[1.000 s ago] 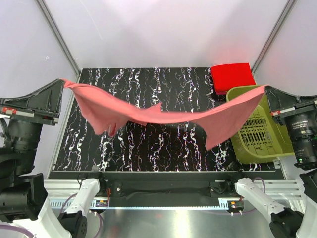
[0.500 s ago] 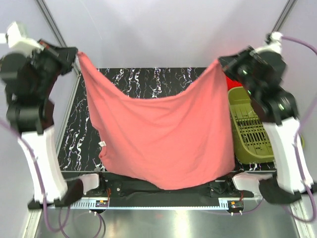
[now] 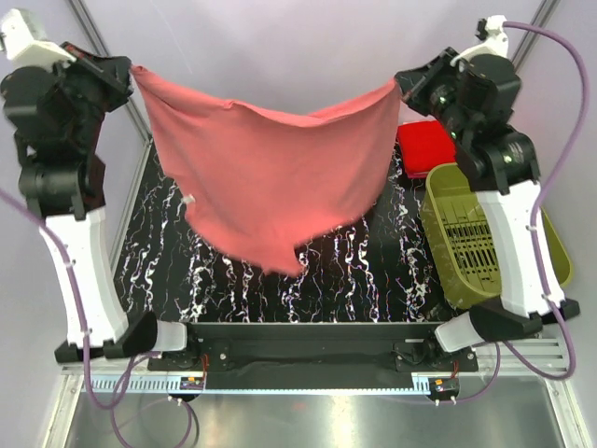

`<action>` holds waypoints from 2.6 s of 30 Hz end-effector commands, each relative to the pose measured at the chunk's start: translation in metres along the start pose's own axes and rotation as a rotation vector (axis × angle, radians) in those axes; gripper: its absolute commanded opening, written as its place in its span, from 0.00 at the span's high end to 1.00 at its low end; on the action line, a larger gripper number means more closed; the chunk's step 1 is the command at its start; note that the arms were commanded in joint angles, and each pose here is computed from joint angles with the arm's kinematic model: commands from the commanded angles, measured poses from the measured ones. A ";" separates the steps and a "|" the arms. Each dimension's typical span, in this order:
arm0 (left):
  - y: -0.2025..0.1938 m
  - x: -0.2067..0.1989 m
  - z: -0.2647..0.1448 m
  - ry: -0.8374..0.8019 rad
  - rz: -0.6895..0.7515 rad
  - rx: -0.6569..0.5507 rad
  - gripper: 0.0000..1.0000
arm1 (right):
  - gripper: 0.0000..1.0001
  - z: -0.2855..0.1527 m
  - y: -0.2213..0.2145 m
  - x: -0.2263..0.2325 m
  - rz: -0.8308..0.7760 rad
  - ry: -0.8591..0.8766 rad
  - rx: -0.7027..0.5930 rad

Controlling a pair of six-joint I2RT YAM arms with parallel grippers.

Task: Fold and stack the t-shirts
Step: Flatten the tshirt out, then fold the tshirt

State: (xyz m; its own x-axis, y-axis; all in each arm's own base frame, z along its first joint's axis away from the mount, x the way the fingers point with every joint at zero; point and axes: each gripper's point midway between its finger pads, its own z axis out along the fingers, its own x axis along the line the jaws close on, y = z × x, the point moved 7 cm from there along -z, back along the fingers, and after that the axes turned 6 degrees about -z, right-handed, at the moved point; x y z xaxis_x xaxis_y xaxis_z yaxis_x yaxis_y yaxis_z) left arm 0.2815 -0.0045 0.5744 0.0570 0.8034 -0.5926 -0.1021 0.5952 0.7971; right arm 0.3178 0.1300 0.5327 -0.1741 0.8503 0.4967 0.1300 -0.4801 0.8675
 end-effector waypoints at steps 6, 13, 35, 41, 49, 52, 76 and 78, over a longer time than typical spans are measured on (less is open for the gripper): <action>0.077 -0.088 -0.164 -0.404 -0.028 -0.359 1.00 | 1.00 -0.136 0.034 0.003 0.034 0.128 -0.138; 0.084 -0.101 -0.248 -0.486 -0.027 -0.455 1.00 | 1.00 -0.243 0.057 -0.004 0.117 0.190 -0.277; -0.019 0.006 0.041 -0.189 0.103 -0.032 1.00 | 1.00 0.018 -0.052 -0.052 -0.027 -0.130 -0.078; -0.096 0.073 0.115 -0.109 0.125 0.077 1.00 | 1.00 0.112 -0.134 -0.100 -0.021 -0.135 0.049; -0.202 0.159 0.197 -0.003 0.115 0.290 1.00 | 1.00 0.224 -0.244 -0.163 0.054 0.021 0.251; -0.220 0.176 0.218 0.024 0.113 0.311 1.00 | 1.00 0.258 -0.265 -0.180 0.094 0.094 0.271; -0.255 0.205 0.149 0.387 0.128 0.484 1.00 | 1.00 0.307 -0.263 -0.230 0.016 -0.064 0.390; -0.251 0.203 0.138 0.405 0.135 0.496 1.00 | 1.00 0.302 -0.257 -0.229 0.001 -0.079 0.398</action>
State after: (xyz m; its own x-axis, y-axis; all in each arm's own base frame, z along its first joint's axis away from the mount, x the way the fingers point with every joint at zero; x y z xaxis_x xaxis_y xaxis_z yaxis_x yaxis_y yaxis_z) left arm 0.4780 0.0077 0.2534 -0.2707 0.8526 -0.4471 0.4091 0.5223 0.7483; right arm 0.6272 0.1340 0.1314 -0.0854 0.8413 0.5338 0.5505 -0.4068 0.7291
